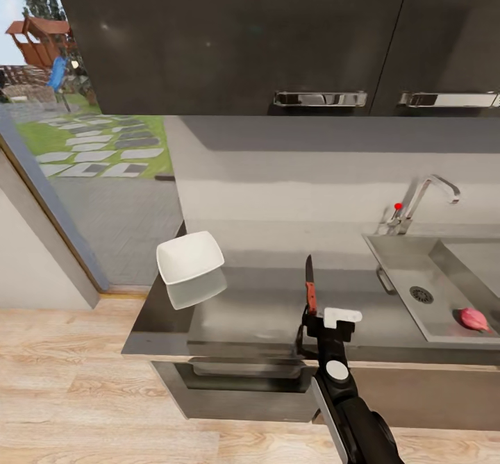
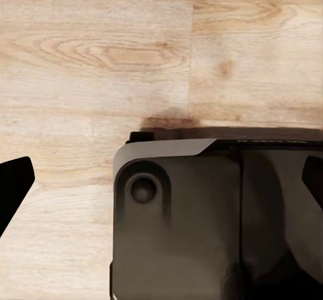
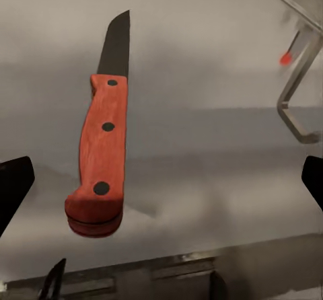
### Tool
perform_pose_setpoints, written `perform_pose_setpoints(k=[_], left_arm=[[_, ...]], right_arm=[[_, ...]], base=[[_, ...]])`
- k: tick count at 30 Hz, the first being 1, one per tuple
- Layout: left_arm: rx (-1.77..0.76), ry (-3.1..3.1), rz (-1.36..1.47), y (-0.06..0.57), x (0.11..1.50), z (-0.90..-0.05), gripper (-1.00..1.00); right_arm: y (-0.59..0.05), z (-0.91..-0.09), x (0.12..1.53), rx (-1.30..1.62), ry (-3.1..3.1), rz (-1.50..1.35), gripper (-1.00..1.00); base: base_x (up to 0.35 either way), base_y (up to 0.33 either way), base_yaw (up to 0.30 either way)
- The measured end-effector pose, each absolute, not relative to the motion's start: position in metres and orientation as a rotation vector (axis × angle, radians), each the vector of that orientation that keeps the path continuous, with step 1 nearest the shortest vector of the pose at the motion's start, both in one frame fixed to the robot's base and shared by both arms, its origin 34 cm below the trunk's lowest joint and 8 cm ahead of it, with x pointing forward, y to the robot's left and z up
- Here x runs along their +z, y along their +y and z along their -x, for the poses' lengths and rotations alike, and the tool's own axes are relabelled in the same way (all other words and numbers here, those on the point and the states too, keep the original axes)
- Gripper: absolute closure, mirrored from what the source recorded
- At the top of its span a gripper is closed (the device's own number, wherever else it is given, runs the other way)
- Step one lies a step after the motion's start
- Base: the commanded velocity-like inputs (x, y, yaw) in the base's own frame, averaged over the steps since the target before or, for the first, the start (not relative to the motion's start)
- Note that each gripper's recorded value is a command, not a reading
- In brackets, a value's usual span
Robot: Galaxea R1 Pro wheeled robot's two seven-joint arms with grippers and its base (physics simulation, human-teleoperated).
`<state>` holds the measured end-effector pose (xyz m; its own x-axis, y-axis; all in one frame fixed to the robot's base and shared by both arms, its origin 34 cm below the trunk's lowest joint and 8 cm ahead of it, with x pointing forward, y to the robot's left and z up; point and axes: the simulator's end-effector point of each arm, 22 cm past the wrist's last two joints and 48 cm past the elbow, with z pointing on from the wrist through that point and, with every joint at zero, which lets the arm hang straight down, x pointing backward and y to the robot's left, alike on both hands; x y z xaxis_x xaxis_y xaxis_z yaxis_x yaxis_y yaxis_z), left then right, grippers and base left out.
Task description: In the kitchen, take the Vidalia onion out of the sink, dice it on the chopping board with the paring knife, put the diced onion into the bowl on the countertop, then place both the paring knife and the chopping board into the sink.
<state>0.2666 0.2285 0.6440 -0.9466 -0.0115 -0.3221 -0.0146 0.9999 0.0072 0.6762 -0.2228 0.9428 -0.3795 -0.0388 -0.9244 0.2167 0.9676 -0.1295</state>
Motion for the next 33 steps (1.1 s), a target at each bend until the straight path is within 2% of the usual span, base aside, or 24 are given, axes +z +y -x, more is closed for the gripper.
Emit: perform_pose_setpoints(k=[22,33], left_arm=[[0.014,2.814,0.019,0.229,0.644,-0.267,-1.0],[0.014,2.814,0.019,0.229,0.644,-0.267,-1.0]], right_arm=[[-0.222,-0.672,0.93,-0.271,1.953,-0.124,-1.0],[-0.222,-0.672,0.929,-0.271,1.954,-0.123,-1.0]], base=[[0.024,-0.023,0.0],[0.147,0.018,0.0]])
